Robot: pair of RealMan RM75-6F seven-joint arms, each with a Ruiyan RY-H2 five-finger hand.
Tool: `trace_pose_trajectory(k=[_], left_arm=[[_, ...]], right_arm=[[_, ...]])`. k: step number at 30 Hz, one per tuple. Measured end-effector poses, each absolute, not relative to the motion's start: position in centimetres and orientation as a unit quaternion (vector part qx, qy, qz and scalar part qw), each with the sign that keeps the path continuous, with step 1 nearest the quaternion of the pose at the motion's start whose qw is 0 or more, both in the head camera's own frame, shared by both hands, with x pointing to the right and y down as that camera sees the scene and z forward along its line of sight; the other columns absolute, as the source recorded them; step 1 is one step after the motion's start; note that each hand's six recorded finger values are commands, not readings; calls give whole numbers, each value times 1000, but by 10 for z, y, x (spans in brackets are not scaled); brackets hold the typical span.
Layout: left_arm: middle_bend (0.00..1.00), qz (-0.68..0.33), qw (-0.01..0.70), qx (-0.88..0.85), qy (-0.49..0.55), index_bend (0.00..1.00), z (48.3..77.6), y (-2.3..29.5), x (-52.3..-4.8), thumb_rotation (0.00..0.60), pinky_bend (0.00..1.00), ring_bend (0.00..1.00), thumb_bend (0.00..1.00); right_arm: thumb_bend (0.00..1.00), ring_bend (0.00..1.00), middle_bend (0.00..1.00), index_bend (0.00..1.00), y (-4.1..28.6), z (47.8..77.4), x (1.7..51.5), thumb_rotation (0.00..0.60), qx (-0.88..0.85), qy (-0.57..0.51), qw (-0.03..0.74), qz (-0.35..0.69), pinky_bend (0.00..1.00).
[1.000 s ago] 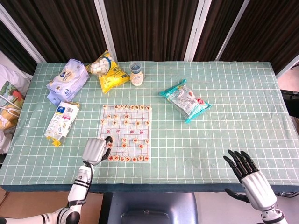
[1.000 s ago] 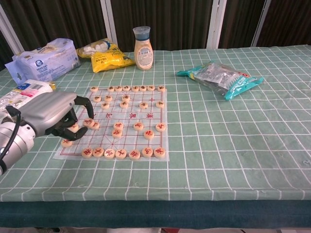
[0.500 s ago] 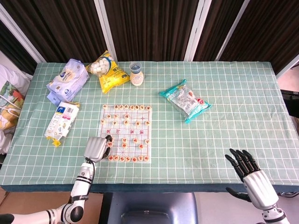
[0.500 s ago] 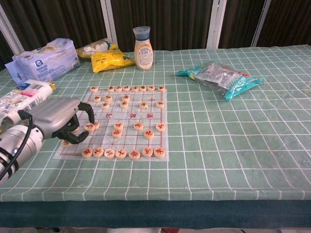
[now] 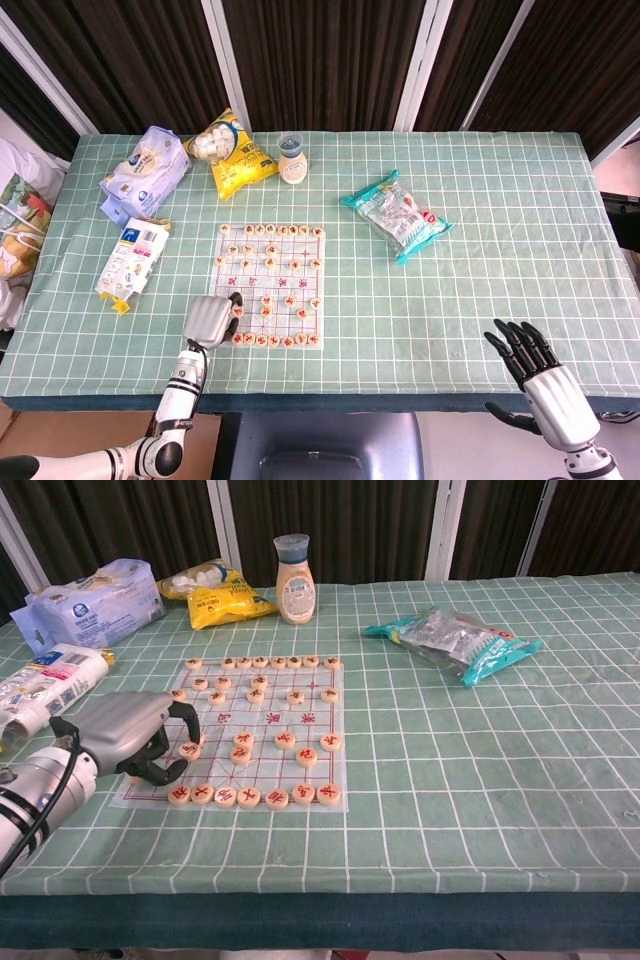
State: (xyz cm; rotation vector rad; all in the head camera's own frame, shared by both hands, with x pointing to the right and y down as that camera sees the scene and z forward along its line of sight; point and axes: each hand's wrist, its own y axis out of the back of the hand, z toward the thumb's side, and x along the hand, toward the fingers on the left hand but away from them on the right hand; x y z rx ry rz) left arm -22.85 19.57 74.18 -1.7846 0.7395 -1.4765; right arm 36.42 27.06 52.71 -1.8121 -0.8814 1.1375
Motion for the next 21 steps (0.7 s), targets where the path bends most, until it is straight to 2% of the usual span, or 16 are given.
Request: trace_pose_trajectory(k=[6,14,21], left_arm=[[1000,-566,350,-691,284,378,742,198,-225,600,1000,1000,394],[1000,-564,352,-690,286,372,741,197,-225,600,1000,1000,393],[1000,-537,365,-698,302,374,719,196,-224,600,1000,1000,395]], right_arm=[[187,0,0,0,271,526,366,600,-716,-351,401,450,0],[187,0,0,0,271,525,367,600,-716,-353,402,449,0],[187,0,0,0,271,527,366,600,-716,-348,403,451,0]])
